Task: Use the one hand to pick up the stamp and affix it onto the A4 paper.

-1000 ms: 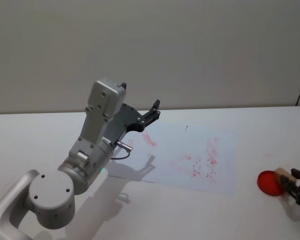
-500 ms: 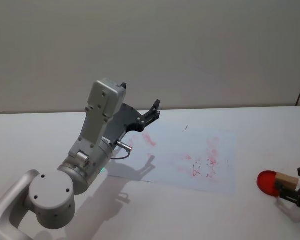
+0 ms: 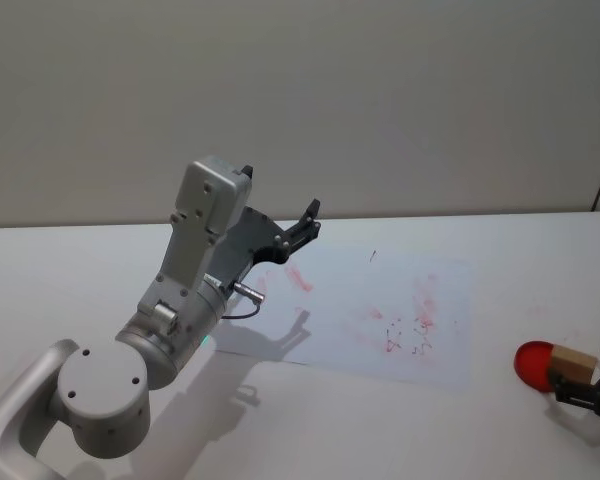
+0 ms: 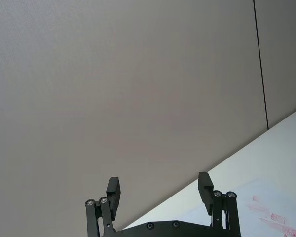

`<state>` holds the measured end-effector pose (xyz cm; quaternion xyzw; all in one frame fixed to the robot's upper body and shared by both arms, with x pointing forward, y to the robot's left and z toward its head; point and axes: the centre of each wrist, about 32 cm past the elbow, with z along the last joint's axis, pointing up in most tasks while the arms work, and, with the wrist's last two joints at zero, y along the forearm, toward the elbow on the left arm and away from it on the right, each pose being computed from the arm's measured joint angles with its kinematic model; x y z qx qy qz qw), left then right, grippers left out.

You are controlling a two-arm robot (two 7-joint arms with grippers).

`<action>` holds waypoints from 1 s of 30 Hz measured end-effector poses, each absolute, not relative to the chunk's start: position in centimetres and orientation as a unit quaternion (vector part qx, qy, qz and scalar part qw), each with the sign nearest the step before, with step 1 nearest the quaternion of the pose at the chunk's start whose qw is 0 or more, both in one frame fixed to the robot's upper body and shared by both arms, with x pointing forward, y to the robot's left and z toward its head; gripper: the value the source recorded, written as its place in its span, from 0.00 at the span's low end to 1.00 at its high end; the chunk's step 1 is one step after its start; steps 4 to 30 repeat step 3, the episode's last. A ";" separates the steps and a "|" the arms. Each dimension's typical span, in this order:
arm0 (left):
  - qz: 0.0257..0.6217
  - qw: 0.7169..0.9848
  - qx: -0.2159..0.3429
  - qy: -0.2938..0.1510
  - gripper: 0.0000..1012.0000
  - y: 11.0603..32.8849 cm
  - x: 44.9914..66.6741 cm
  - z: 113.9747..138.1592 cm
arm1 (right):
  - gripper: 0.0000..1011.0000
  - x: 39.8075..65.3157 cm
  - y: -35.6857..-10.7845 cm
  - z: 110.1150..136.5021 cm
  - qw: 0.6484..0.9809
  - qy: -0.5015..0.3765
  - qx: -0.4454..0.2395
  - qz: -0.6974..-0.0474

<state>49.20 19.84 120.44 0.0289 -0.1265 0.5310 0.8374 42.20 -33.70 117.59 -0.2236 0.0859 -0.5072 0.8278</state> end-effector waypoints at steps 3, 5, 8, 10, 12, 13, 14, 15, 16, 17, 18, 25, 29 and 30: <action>0.531 0.837 0.029 -0.126 0.99 19.8 49.2 120.4 | 0.99 42.2 -33.7 117.6 0.828 0.086 -0.224 -0.507; 0.531 0.837 0.029 -0.126 0.99 19.8 49.2 120.4 | 0.99 42.2 -33.7 117.6 0.828 0.086 -0.224 -0.507; 0.531 0.837 0.029 -0.126 0.99 19.8 49.2 120.4 | 0.99 42.2 -33.7 117.6 0.828 0.086 -0.224 -0.507; 0.531 0.837 0.029 -0.126 0.99 19.8 49.2 120.4 | 0.99 42.2 -33.7 117.6 0.828 0.086 -0.224 -0.507; 0.531 0.837 0.029 -0.126 0.99 19.8 49.2 120.4 | 0.99 42.2 -33.7 117.6 0.828 0.086 -0.224 -0.507; 0.531 0.837 0.029 -0.126 0.99 19.8 49.2 120.4 | 0.99 42.2 -33.7 117.6 0.828 0.086 -0.224 -0.507; 0.531 0.837 0.029 -0.126 0.99 19.8 49.2 120.4 | 0.99 42.2 -33.7 117.6 0.828 0.086 -0.224 -0.507; 0.531 0.837 0.029 -0.126 0.99 19.8 49.2 120.4 | 0.99 42.2 -33.7 117.6 0.828 0.086 -0.224 -0.507; 0.531 0.837 0.029 -0.126 0.99 19.8 49.2 120.4 | 0.99 42.2 -33.7 117.6 0.828 0.086 -0.224 -0.507; 0.531 0.837 0.029 -0.126 0.99 19.8 49.2 120.4 | 0.99 42.2 -33.7 117.6 0.828 0.086 -0.224 -0.507; 0.531 0.837 0.029 -0.126 0.99 19.8 49.2 120.4 | 0.99 42.2 -33.7 117.6 0.828 0.086 -0.224 -0.507; 0.531 0.837 0.029 -0.126 0.99 19.8 49.2 120.4 | 0.99 42.2 -33.7 117.6 0.828 0.086 -0.224 -0.507; 0.531 0.837 0.029 -0.126 0.99 19.8 49.2 120.4 | 0.99 42.2 -33.7 117.6 0.828 0.086 -0.224 -0.507; 0.531 0.837 0.029 -0.126 0.99 19.8 49.2 120.4 | 0.99 42.2 -33.7 117.6 0.828 0.086 -0.224 -0.507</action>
